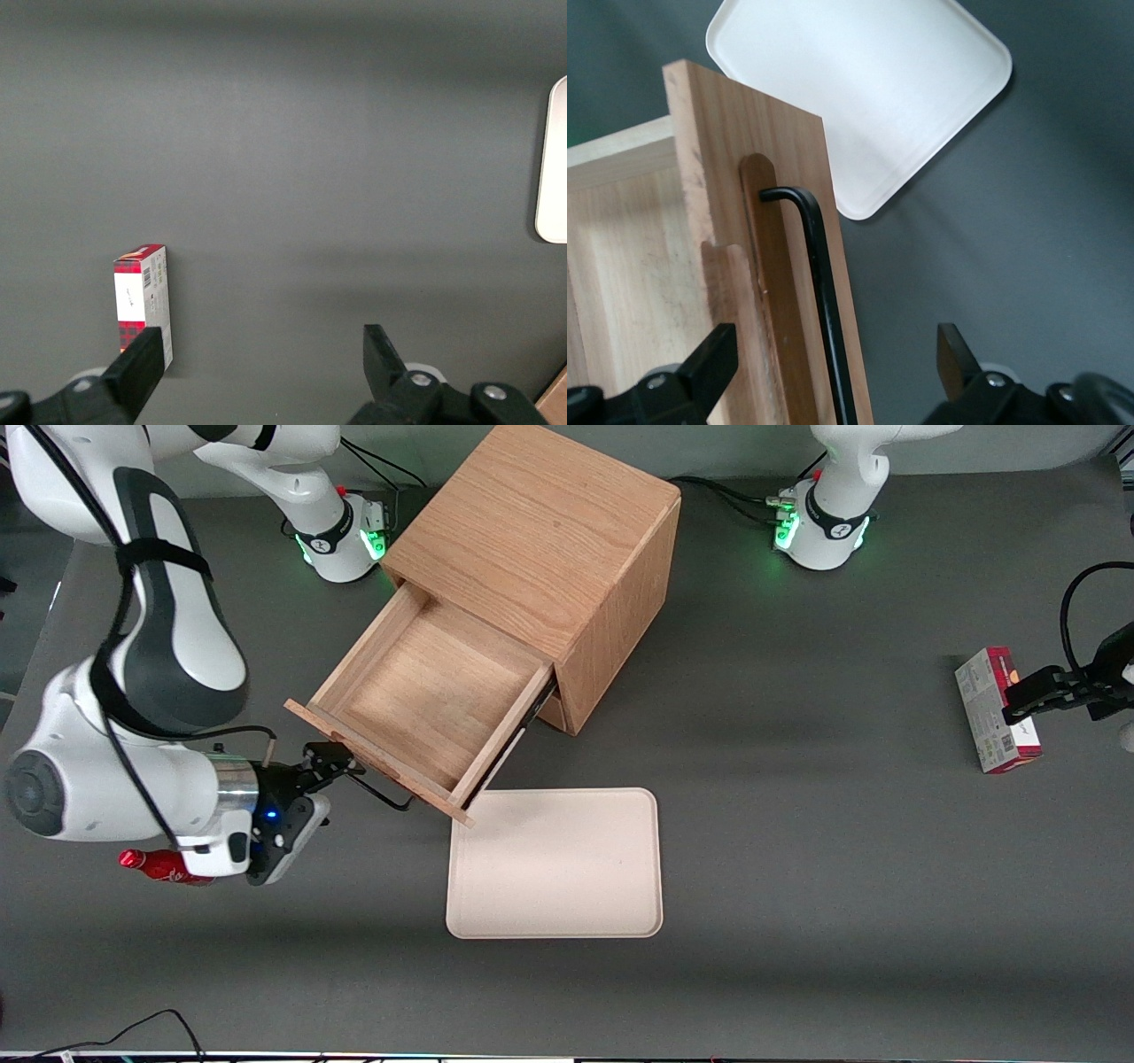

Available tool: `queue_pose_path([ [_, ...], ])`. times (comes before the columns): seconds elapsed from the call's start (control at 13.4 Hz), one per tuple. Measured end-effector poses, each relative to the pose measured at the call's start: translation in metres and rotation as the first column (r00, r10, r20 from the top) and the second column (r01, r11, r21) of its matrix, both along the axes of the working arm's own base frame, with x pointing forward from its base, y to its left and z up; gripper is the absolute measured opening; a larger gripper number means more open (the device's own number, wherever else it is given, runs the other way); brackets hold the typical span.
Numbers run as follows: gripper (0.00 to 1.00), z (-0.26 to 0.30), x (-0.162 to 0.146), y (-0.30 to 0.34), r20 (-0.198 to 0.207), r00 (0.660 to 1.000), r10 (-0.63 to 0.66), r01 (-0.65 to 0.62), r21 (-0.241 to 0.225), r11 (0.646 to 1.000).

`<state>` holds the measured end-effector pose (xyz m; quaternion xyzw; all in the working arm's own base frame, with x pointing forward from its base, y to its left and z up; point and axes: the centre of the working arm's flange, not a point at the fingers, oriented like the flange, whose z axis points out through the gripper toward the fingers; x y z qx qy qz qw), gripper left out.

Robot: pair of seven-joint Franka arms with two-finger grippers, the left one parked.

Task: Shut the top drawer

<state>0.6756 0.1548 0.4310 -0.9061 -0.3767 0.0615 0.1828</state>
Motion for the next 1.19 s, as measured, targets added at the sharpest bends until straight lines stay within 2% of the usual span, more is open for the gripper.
queue_pose_path([
  [0.22, 1.00, -0.006, -0.001, -0.002, -0.007, 1.000, -0.004, 0.004, -0.002, 1.000],
  [0.52, 1.00, -0.032, -0.005, -0.004, -0.040, 0.999, -0.013, 0.012, -0.011, 1.000],
  [0.74, 1.00, -0.044, -0.005, -0.006, -0.038, 0.999, -0.026, 0.025, -0.014, 1.000],
  [1.19, 1.00, -0.062, -0.006, -0.010, -0.063, 0.997, -0.039, 0.038, -0.020, 0.999],
])
